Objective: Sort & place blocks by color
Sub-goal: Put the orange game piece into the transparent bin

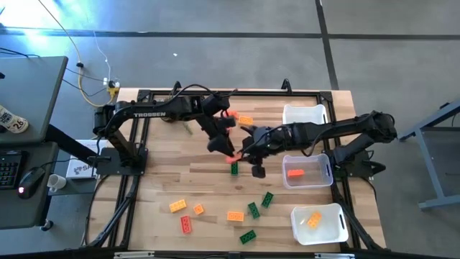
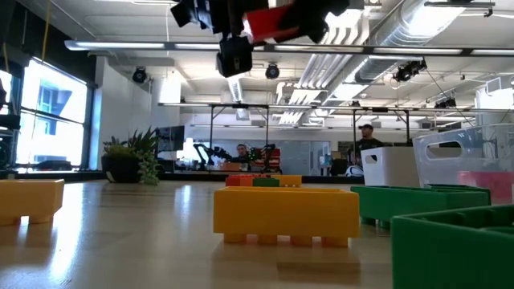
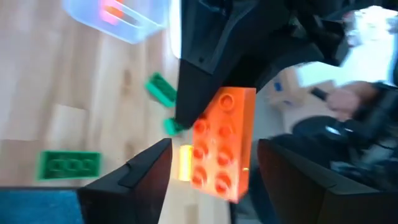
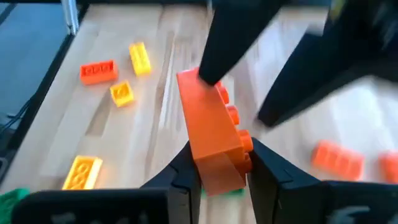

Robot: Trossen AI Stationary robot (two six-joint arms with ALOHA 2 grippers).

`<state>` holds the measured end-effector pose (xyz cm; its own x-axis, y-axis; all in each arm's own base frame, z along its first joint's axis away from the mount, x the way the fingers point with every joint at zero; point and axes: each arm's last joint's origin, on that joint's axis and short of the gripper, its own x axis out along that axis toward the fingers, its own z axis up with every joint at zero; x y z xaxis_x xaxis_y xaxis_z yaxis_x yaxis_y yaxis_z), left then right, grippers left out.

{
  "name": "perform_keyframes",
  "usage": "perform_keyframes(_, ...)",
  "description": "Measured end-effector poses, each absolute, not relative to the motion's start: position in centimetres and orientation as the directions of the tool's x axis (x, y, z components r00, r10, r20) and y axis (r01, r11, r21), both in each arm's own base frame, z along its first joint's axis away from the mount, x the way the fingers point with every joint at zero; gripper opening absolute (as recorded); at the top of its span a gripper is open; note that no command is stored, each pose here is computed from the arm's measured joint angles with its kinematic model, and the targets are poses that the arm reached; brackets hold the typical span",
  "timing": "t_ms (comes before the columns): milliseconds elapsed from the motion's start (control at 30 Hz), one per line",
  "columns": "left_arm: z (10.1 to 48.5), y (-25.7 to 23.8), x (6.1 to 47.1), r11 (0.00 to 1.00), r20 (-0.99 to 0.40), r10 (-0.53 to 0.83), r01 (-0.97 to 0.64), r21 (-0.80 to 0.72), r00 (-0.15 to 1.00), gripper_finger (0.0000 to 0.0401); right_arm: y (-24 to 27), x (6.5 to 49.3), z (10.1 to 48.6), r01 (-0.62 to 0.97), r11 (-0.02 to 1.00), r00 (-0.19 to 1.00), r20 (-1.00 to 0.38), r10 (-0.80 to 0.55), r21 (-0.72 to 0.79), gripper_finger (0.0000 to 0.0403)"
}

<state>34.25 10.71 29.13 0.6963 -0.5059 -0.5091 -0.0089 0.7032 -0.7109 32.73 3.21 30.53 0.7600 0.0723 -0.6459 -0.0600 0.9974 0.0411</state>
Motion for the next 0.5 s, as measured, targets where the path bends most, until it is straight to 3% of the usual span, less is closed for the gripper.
perform_keyframes(167, 29.0, 10.9, 34.3, 0.757, -0.55, -0.441, -0.034, -0.652, 0.709, 0.0233, 3.3, 31.8, 29.6, 0.043, 0.989, 0.662, -0.745, 0.078, 0.142, 0.0073)
perform_keyframes(400, 28.9, 11.3, 34.2, 0.796, -0.565, -0.405, -0.027, -0.605, 0.718, 0.023, 4.2, 29.9, 28.3, 0.158, 0.973, 0.477, -0.876, 0.076, 0.171, 0.0074)
perform_keyframes(500, 28.9, 12.0, 34.1, 0.844, -0.595, -0.324, -0.06, -0.533, 0.736, 0.0231, 4.6, 29.2, 28.1, 0.213, 0.961, 0.416, -0.906, 0.073, 0.175, 0.0073)
